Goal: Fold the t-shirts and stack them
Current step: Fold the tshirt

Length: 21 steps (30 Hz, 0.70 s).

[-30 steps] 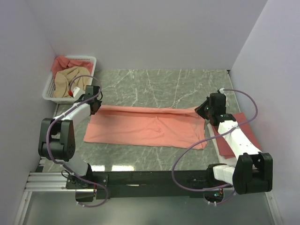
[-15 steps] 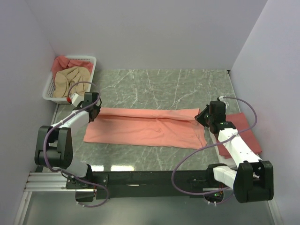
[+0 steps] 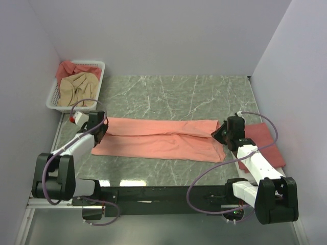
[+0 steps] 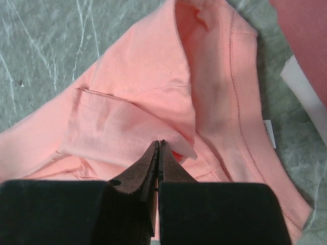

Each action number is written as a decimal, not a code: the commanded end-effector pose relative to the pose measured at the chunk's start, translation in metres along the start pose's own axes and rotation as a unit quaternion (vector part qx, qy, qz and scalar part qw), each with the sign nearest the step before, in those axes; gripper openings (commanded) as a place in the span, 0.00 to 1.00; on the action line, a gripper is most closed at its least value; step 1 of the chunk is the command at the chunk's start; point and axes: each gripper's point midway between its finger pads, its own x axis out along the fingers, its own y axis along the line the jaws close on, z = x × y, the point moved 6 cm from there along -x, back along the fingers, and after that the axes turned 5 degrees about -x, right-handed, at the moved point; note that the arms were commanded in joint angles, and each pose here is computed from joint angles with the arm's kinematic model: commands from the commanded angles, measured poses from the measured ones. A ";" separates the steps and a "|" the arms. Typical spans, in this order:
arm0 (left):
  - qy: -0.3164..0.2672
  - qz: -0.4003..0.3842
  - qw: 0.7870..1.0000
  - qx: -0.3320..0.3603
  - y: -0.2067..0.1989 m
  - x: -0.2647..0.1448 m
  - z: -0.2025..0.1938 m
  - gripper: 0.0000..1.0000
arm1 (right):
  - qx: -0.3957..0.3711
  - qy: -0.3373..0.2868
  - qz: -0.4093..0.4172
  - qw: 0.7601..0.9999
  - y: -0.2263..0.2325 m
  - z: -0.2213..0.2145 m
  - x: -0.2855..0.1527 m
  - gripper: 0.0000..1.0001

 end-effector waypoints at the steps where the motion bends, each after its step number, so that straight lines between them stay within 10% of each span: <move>1: -0.014 -0.035 0.998 -0.042 -0.002 -0.013 0.008 0.31 | -0.004 -0.027 0.019 0.999 0.004 0.007 -0.002 0.00; 21: 0.008 0.016 0.999 -0.034 -0.005 -0.002 0.000 0.23 | -0.009 -0.012 0.024 1.000 -0.001 -0.004 -0.004 0.09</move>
